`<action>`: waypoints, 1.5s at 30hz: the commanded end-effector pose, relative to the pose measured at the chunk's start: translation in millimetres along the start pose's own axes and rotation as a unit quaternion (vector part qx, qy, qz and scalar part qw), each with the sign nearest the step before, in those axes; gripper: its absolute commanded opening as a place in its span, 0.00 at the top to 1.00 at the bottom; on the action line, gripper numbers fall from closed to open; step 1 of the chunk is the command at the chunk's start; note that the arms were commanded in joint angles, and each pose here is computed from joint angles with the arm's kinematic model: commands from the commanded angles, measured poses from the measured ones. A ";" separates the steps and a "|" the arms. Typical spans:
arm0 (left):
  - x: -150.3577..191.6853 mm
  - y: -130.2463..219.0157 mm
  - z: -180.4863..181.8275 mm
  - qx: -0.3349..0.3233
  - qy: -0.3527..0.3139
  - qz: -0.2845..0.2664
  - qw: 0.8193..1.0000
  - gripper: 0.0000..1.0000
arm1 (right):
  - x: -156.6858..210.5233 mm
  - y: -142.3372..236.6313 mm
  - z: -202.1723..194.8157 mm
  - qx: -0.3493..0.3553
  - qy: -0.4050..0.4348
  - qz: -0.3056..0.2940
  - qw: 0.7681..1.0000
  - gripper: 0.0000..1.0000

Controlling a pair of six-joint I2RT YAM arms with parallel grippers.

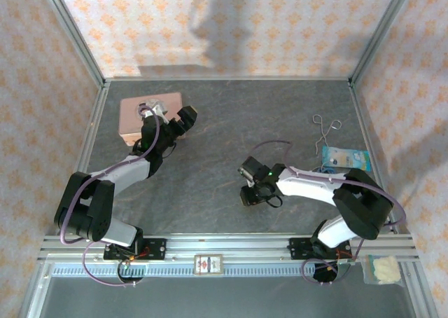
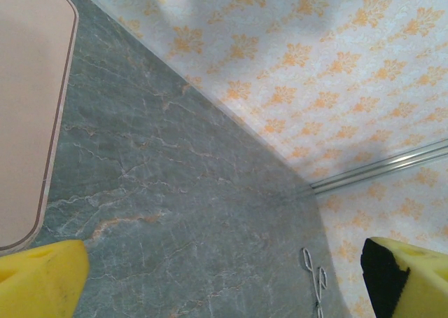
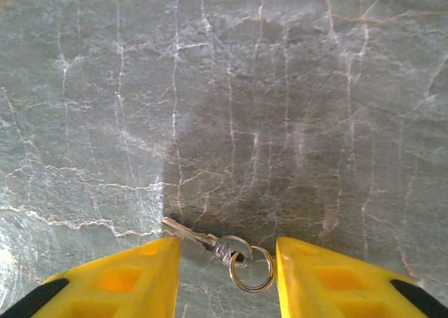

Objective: Unlock a padlock with a key

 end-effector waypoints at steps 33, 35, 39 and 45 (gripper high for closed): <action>24.7 24.1 -18.6 0.083 0.042 -0.009 0.996 0.03 | -104.8 57.5 26.3 -0.178 -0.156 -0.236 0.942 1.00; 36.6 24.4 -22.1 0.101 0.062 0.001 0.993 0.05 | -114.1 64.7 24.7 -0.189 -0.162 -0.264 0.932 1.00; 58.0 26.8 -34.5 0.145 0.099 0.005 0.985 0.11 | -129.4 80.7 23.8 -0.229 -0.177 -0.311 0.905 1.00; 78.4 20.3 -51.7 0.196 0.136 0.006 0.971 0.24 | -140.4 97.7 29.0 -0.263 -0.184 -0.350 0.880 1.00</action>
Point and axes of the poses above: each hand's point on the last joint's axis, 136 mm out from that joint toward the fingers, its own y axis back along the fingers, its own z axis along the line the jaws close on, x = y × z, the point moved 7 cm from there along y, back along the fingers, and after that the axes turned 6 degrees about -y, right-handed, at the moved point
